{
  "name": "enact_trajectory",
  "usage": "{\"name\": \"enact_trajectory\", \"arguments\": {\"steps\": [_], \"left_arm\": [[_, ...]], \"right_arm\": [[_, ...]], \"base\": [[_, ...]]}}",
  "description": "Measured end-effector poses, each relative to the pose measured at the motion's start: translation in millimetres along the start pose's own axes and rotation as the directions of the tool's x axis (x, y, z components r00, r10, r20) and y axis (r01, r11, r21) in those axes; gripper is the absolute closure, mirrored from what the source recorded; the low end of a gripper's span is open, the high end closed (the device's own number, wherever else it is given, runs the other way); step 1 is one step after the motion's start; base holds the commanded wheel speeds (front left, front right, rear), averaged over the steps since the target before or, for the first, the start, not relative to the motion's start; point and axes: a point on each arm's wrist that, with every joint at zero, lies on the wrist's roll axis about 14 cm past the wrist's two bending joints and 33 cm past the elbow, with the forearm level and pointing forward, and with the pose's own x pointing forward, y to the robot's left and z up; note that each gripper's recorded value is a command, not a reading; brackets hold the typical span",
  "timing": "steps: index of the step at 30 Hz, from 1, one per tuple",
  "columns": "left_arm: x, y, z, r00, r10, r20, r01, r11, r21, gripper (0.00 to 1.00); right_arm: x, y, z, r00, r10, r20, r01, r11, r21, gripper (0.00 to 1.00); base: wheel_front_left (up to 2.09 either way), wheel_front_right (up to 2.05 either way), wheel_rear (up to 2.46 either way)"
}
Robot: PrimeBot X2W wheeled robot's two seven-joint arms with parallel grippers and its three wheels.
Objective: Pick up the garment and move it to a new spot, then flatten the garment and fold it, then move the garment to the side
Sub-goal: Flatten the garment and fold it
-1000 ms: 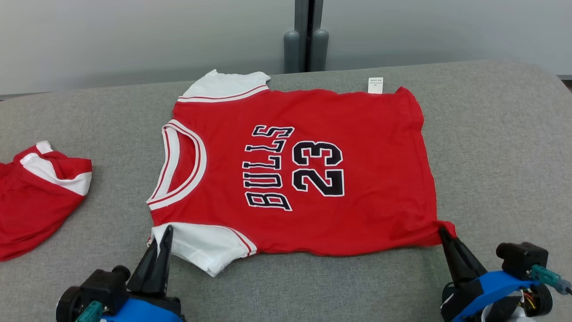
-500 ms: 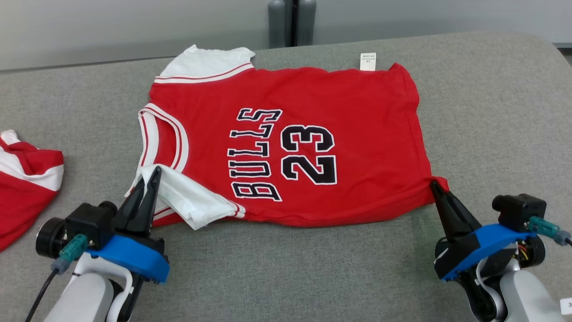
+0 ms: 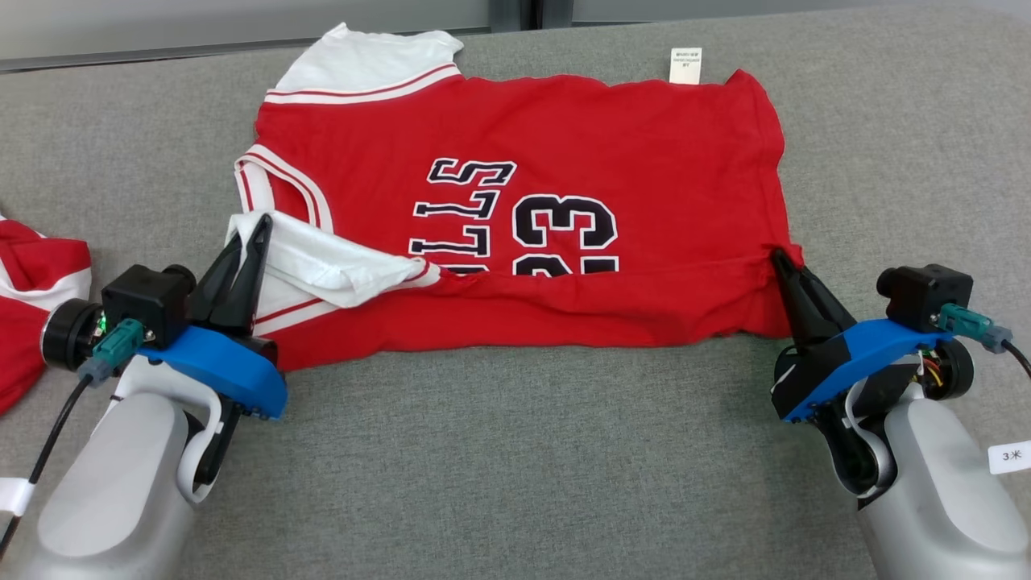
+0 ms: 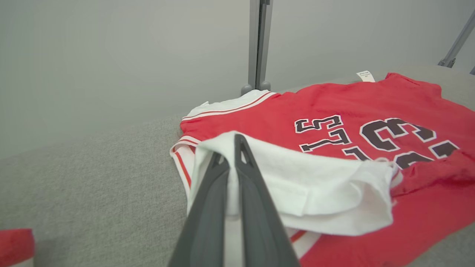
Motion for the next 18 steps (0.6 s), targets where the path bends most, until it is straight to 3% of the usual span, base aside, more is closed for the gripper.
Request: {"name": "enact_trajectory", "arguments": {"steps": [2, 3, 4, 5, 11, 18], "left_arm": [[4.0, 2.1, 0.5, 1.0, 0.005, 0.003, -0.005, 1.0, -0.005, 1.0], [5.1, 2.6, 0.1, 1.0, 0.006, 0.004, -0.006, 1.0, -0.007, 0.86], [5.8, 1.9, -1.2, 1.0, 0.004, 0.001, -0.004, 1.0, -0.007, 0.12], [6.4, 0.5, -1.3, 1.0, 0.002, 0.004, -0.002, 1.0, -0.008, 0.0], [0.5, 2.7, 12.8, 0.998, 0.032, 0.052, -0.032, 0.999, -0.019, 0.0], [-29.3, 3.4, -7.2, 0.996, 0.093, 0.017, -0.092, 0.994, -0.065, 0.0]], "right_arm": [[3.5, -0.4, -0.3, 1.0, -0.001, 0.0, 0.001, 1.0, -0.003, 0.98], [4.7, 0.0, -0.8, 1.0, 0.001, 0.0, -0.001, 1.0, -0.005, 0.54], [5.4, 0.3, -1.1, 1.0, 0.002, 0.002, -0.002, 1.0, -0.007, 0.0], [5.6, 0.3, -1.2, 1.0, 0.003, 0.004, -0.003, 1.0, -0.01, 0.0], [-4.1, -5.3, 8.9, 0.999, -0.002, 0.049, 0.004, 0.999, -0.038, 0.0], [-29.8, -19.2, -13.2, 0.999, -0.038, -0.006, 0.038, 0.999, -0.034, 0.0]], "base": [[0.0, 0.0, 0.0], [0.0, 0.0, 0.0], [0.0, 0.0, 0.0], [0.0, 0.0, 0.0], [0.0, 0.0, 0.0], [0.0, 0.0, 0.0]]}}
